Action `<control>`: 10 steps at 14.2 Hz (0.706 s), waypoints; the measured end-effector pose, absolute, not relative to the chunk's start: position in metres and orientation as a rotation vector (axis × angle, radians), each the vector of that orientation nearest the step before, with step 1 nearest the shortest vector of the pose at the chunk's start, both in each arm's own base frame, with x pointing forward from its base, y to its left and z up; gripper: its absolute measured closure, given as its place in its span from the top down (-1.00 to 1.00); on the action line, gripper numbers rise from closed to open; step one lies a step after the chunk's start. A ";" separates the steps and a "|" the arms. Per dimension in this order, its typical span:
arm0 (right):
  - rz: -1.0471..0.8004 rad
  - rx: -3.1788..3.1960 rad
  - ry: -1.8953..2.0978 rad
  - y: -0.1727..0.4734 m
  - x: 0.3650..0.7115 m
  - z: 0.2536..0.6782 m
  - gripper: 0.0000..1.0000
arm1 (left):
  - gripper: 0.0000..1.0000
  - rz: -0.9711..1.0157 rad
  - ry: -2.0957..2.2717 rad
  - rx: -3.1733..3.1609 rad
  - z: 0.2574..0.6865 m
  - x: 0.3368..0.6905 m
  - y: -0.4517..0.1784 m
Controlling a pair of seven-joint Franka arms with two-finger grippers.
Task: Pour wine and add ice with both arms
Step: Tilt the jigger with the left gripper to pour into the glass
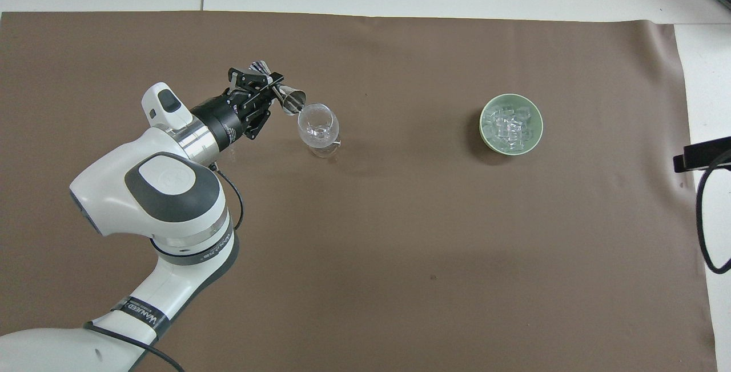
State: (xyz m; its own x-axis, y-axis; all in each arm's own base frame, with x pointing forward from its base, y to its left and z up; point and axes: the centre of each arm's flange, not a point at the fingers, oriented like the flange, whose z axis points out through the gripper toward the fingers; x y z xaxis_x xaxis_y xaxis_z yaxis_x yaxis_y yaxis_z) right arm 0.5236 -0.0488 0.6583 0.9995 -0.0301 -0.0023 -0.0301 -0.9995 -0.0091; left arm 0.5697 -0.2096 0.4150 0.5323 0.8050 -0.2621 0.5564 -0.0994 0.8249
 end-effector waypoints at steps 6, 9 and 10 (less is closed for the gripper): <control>0.003 -3.132 0.047 -0.049 0.524 0.658 1.00 | -0.57 0.346 1.118 1.803 0.416 0.566 -0.215; 0.003 -3.132 0.047 -0.049 0.524 0.658 1.00 | -0.57 0.368 1.109 1.815 0.417 0.565 -0.216; 0.003 -3.132 0.047 -0.049 0.524 0.658 1.00 | -0.57 0.377 1.105 1.820 0.418 0.565 -0.217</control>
State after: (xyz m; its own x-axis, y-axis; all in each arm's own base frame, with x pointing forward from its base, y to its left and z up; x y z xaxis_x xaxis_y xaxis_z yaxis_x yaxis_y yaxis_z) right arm 0.5236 -0.0488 0.6583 0.9995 -0.0301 -0.0023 -0.0301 -0.9995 -0.0091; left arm 0.5649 -0.2166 0.4177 0.5457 0.8147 -0.1960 0.5255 -0.1506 0.8374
